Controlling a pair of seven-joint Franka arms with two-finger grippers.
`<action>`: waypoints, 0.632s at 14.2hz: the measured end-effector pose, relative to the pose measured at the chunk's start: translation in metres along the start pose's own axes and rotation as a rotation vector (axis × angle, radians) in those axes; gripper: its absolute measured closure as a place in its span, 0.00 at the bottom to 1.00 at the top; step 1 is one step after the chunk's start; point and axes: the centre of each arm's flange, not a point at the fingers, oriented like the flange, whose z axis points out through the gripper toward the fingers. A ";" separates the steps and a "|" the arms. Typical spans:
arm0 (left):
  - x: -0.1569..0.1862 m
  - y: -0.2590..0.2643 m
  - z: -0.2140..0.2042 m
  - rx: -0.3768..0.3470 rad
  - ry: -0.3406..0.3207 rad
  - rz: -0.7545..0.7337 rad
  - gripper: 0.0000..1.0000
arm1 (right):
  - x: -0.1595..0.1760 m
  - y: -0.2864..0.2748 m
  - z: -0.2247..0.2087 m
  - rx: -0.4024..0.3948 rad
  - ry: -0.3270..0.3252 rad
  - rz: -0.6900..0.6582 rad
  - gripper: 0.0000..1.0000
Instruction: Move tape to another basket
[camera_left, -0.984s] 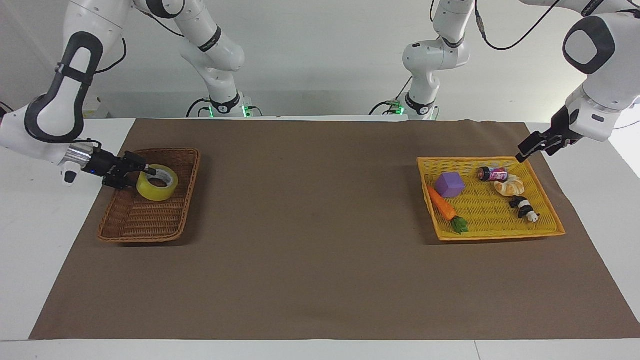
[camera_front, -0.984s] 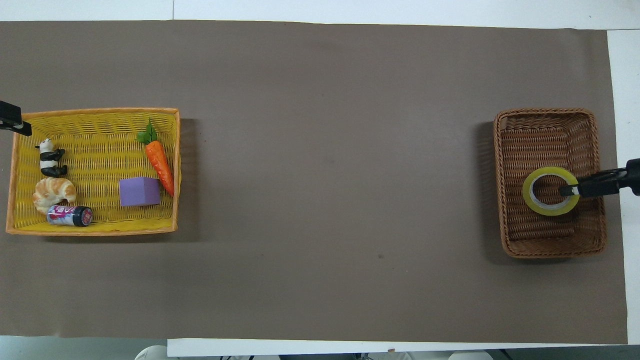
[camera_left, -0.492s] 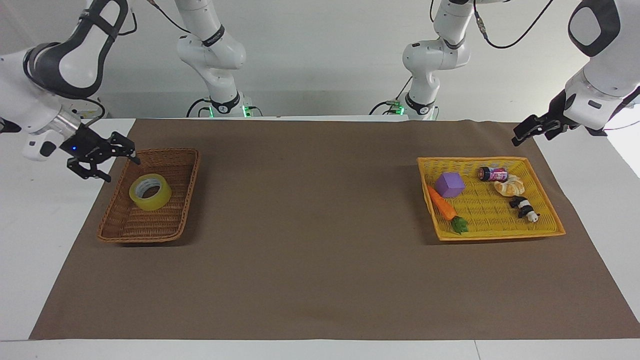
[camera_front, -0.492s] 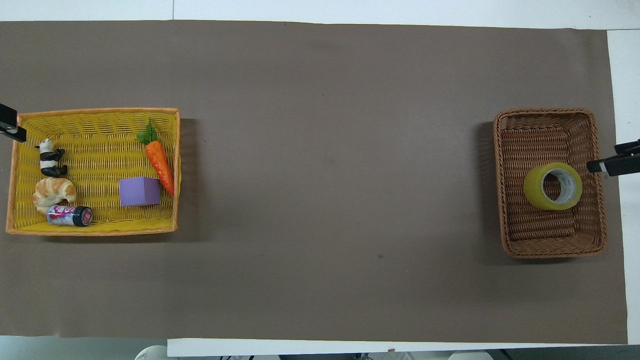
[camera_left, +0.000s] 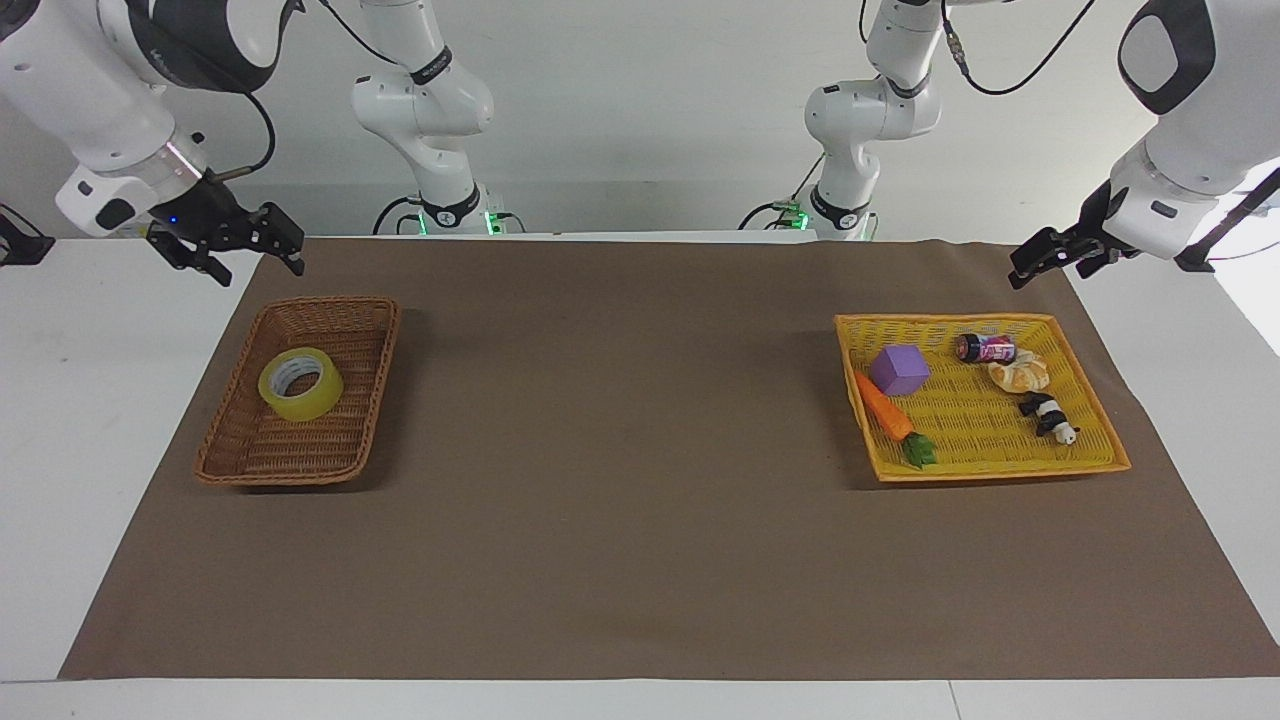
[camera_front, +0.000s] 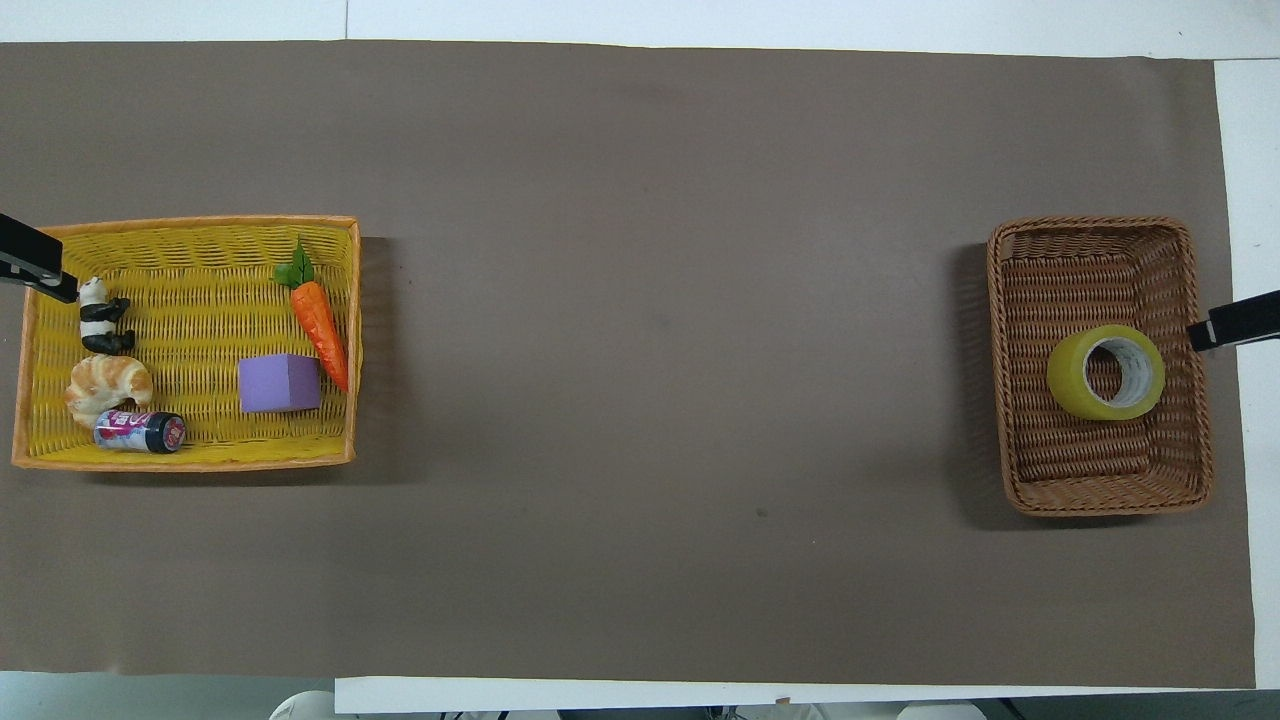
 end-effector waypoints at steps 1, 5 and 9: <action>-0.003 0.000 0.007 0.000 -0.003 0.003 0.00 | 0.000 -0.005 -0.011 -0.016 -0.016 0.011 0.00; -0.010 -0.001 0.009 0.000 0.002 0.006 0.00 | 0.011 -0.004 -0.022 -0.040 -0.050 0.051 0.00; -0.011 0.003 0.005 0.000 0.018 0.014 0.00 | 0.016 0.001 -0.017 -0.041 -0.060 0.059 0.00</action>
